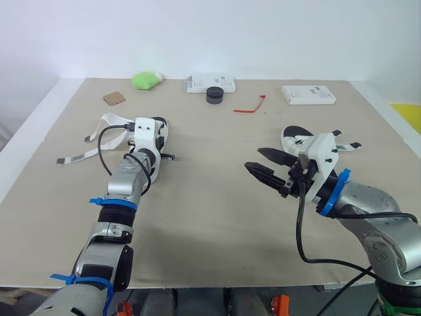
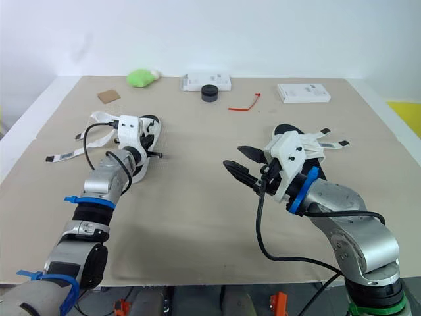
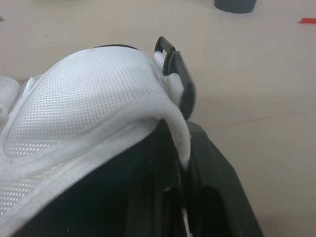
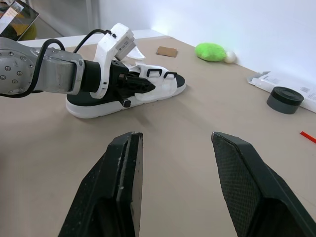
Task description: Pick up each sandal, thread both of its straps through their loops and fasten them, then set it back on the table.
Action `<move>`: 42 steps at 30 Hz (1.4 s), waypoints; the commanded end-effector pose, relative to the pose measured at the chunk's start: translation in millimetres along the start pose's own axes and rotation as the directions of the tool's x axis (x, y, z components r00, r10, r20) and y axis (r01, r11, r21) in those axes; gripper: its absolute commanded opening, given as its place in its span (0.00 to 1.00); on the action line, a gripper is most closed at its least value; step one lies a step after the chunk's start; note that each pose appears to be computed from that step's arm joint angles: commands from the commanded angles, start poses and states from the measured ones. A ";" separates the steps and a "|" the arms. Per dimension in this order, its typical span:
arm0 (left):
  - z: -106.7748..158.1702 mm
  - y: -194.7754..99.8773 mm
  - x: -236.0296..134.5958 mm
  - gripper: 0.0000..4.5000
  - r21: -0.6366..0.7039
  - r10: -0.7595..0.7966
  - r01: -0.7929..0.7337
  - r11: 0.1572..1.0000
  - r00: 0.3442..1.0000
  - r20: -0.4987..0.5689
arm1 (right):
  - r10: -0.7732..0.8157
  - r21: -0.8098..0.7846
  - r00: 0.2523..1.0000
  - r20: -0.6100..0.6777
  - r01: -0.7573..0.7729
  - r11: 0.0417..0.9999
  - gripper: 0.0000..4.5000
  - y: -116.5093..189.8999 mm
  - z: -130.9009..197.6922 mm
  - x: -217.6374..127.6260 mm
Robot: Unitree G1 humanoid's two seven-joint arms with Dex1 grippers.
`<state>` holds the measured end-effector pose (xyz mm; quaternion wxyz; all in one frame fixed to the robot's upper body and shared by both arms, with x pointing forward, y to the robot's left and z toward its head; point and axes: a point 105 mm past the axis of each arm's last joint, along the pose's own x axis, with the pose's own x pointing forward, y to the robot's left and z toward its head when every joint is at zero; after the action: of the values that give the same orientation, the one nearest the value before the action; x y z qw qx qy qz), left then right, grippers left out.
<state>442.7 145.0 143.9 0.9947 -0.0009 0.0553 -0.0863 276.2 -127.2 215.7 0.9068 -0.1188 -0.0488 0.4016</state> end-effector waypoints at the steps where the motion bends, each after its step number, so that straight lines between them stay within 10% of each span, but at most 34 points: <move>1: 16.0 2.4 1.0 0.01 0.005 0.017 -0.017 1.000 0.999 0.052 | 0.008 -0.040 1.000 0.018 -0.007 0.999 0.55 -0.1 8.9 -1.0; 8: 25.6 -21.0 -5.5 0.01 0.039 -0.130 0.126 0.991 0.987 0.099 | 0.028 -0.029 1.000 0.006 -0.028 0.999 0.55 2.1 7.2 -3.7; 13: 23.7 -56.8 -50.1 0.01 0.244 -0.528 0.489 0.838 0.839 0.132 | 0.095 0.056 0.995 0.009 -0.096 0.994 0.55 2.2 9.5 -26.5; 19: -1.9 -70.2 -114.9 0.01 0.411 -0.857 0.783 0.466 0.516 -0.012 | 0.111 0.133 0.994 0.002 -0.110 0.985 0.55 -7.6 11.0 -42.6; 23: -12.2 -80.0 -164.6 0.01 0.433 -0.981 0.897 0.088 0.154 -0.120 | 0.207 0.156 0.978 -0.018 -0.201 0.967 0.55 5.0 14.6 -45.4; 27: -26.8 -74.0 -180.6 0.01 0.435 -0.973 0.894 -0.106 -0.004 -0.229 | 0.262 0.168 0.962 -0.080 -0.246 0.955 0.55 13.5 7.4 -46.8; 34: -42.9 -76.5 -163.5 0.01 0.439 -0.967 0.892 -0.106 0.012 -0.256 | 0.247 0.125 0.945 -0.215 -0.224 0.967 0.55 11.9 -19.4 -46.6; 39: -51.1 -85.2 -155.9 0.00 0.422 -0.979 0.906 -0.040 0.049 -0.199 | 0.306 0.125 0.925 -0.223 -0.284 0.951 0.06 19.3 -22.8 -47.5; 42: -59.0 -89.5 -155.5 0.00 0.400 -0.979 0.916 -0.022 0.062 -0.196 | 0.389 0.152 0.896 -0.213 -0.363 0.920 0.01 28.2 -23.0 -47.0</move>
<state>271.2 90.4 109.5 0.6346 0.1801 -0.0527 -0.7497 233.4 -152.3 180.4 0.8320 -0.1148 0.1181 0.5298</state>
